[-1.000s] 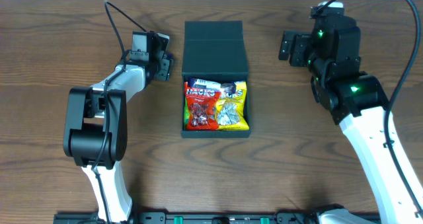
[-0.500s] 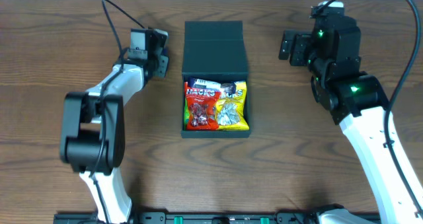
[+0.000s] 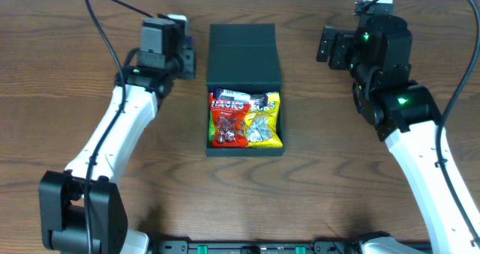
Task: Pack container
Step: 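Grasp the blue Eclipse mint tin with the left gripper and lift, then lower the mint tin into the box and release it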
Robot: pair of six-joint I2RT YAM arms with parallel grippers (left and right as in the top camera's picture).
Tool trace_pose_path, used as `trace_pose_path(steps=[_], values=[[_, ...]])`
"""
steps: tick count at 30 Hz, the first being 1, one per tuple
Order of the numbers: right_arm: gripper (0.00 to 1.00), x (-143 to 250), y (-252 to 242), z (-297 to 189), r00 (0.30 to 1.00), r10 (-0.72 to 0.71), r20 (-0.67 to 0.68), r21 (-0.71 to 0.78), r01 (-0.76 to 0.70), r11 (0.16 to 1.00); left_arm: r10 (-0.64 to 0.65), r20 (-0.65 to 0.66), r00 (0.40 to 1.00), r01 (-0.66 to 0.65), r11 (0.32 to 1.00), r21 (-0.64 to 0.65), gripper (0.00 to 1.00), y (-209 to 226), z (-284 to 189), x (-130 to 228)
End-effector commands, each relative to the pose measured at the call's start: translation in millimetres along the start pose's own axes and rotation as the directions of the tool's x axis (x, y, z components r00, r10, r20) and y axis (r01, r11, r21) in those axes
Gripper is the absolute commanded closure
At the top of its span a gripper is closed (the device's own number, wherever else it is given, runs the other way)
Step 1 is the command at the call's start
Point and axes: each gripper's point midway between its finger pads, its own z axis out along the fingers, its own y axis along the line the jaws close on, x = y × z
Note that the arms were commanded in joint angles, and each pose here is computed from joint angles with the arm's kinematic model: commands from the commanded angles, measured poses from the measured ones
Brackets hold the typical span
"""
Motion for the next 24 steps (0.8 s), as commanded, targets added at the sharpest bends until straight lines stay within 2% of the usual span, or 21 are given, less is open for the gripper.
trace_pose_path(steps=[1,8,13,17,22,24], values=[[0.01,-6,-4,-5,1.0,-0.009,0.021,0.012,0.008,1.0,-0.065,-0.006,0.998,0.065,0.996,0.054,0.94,-32,-16,-1],[0.01,-6,-4,-5,1.0,-0.008,0.021,0.012,0.008,1.0,-0.084,-0.189,0.978,0.119,0.976,0.185,0.94,-114,-28,49],[0.01,-6,-4,-5,1.0,-0.009,0.021,0.012,0.008,1.0,-0.114,-0.309,0.944,0.175,0.969,0.175,0.94,-143,-39,85],[0.01,3,-2,-5,1.0,-0.015,-0.017,-0.001,0.015,1.0,-0.076,-0.368,0.927,0.149,0.973,0.175,0.94,-158,-48,107],[0.01,30,22,-9,0.991,-0.033,-0.133,-0.156,0.012,0.988,-0.02,-0.409,0.912,0.104,0.977,0.184,0.94,-172,-51,127],[0.01,34,27,-12,0.988,-0.036,-0.152,-0.185,0.008,0.983,-0.022,-0.421,0.907,0.093,0.984,0.15,0.94,-170,-46,135]])
